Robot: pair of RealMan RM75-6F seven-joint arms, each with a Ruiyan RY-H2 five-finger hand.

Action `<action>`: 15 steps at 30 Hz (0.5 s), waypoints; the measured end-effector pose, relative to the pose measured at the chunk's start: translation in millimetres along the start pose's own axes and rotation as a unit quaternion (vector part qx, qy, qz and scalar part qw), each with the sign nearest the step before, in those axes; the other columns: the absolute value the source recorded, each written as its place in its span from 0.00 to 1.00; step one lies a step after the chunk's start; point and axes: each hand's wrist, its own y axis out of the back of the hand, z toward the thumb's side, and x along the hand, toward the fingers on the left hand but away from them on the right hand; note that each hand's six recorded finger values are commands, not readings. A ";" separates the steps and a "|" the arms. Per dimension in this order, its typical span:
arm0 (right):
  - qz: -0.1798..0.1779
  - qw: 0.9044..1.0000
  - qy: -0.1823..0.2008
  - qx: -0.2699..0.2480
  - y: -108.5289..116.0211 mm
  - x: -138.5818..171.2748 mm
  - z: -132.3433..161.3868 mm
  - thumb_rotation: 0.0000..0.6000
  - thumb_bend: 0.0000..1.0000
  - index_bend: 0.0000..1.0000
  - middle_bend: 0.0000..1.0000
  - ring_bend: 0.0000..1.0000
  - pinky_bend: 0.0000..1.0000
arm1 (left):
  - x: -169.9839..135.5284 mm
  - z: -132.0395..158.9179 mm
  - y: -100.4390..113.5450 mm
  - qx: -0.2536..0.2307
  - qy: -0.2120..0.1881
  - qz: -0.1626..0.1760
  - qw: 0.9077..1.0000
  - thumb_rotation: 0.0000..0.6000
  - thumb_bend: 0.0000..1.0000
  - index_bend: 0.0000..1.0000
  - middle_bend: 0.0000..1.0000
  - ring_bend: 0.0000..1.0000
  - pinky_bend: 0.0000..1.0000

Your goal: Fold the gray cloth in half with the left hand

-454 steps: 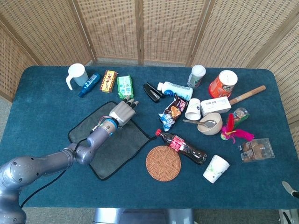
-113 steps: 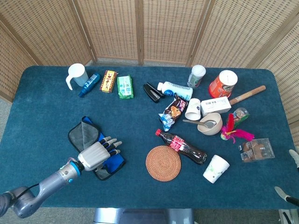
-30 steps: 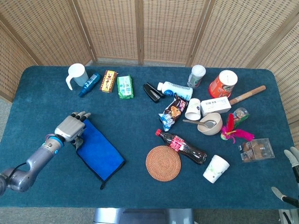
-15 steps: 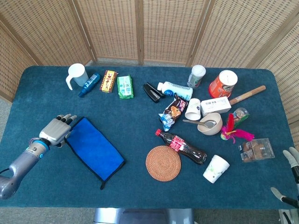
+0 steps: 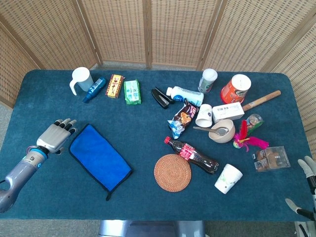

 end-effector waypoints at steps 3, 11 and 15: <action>0.000 1.000 0.000 -0.001 0.2 0.1 0.0 1.00 0.00 0.03 0.00 0.00 0.00 | -0.9 -1.3 2.6 -0.009 0.004 0.010 1.000 1.00 0.36 0.17 0.00 0.00 0.17; -0.001 1.000 0.000 -0.001 0.6 -0.5 -1.0 1.00 0.00 0.03 0.00 0.00 0.00 | -10.5 -11.0 10.1 -0.060 0.023 0.046 0.997 1.00 0.35 0.08 0.00 0.00 0.10; -0.003 1.000 -0.005 -0.001 -0.1 -2.2 -3.1 1.00 0.00 0.03 0.00 0.00 0.00 | -24.9 -19.7 12.9 -0.092 0.036 0.066 0.993 1.00 0.28 0.07 0.00 0.00 0.07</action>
